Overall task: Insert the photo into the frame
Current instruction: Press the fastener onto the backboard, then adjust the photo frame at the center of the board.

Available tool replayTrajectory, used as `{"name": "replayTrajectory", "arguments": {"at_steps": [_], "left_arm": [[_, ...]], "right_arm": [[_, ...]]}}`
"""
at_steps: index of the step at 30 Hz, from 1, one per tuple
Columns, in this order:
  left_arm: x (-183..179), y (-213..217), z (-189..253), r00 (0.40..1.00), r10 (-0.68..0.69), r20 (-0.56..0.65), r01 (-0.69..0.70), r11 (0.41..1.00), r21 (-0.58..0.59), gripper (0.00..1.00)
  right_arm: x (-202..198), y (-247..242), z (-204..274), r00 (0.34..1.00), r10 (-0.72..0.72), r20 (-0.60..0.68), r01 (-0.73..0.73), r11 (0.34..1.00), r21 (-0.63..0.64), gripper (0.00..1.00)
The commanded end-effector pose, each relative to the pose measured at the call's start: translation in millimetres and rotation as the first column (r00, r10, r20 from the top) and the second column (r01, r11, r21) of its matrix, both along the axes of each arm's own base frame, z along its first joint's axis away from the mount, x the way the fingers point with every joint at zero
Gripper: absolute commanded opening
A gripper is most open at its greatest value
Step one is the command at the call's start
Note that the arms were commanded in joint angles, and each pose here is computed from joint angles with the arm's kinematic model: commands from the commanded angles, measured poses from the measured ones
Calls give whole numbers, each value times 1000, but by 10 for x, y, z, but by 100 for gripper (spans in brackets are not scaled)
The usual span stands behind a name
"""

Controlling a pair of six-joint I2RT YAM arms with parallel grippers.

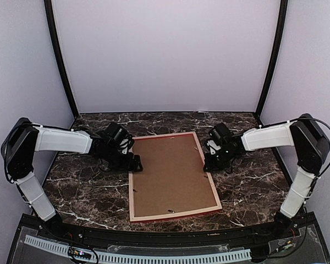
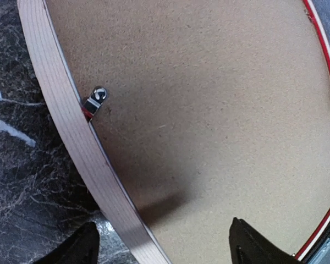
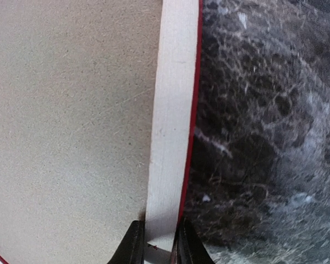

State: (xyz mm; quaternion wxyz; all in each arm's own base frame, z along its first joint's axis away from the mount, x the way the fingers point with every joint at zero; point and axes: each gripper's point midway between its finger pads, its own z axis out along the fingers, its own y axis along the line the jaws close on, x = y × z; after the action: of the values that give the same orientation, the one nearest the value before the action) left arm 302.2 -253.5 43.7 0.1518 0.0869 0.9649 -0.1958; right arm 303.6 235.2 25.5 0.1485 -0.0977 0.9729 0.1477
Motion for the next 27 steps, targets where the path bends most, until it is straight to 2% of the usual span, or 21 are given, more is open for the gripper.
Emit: {"name": "replayTrajectory", "arguments": {"at_steps": [1, 4, 7, 13, 20, 27], "left_arm": [[76, 36, 379, 991, -58, 123, 56, 998, 19, 89], [221, 5, 589, 977, -92, 194, 87, 996, 32, 96], [362, 28, 646, 966, -132, 221, 119, 990, 69, 98], [682, 128, 702, 963, -141, 230, 128, 989, 68, 99], [988, 195, 584, 945, -235, 228, 209, 969, 132, 98], [1186, 71, 389, 932, -310, 189, 292, 949, 119, 98]], "right_arm": [[172, -224, -149, 994, 109, 21, -104, 982, -158, 8], [267, -207, -131, 977, 212, 24, -202, 956, -215, 5], [335, -151, -84, 951, 306, 43, -288, 929, -232, 4], [310, 36, -50, 894, 447, 18, -438, 883, -167, 5], [283, 223, 28, 828, 561, 9, -560, 827, -44, 9], [478, 326, 171, 817, 575, 53, -576, 818, -2, 37]]}}
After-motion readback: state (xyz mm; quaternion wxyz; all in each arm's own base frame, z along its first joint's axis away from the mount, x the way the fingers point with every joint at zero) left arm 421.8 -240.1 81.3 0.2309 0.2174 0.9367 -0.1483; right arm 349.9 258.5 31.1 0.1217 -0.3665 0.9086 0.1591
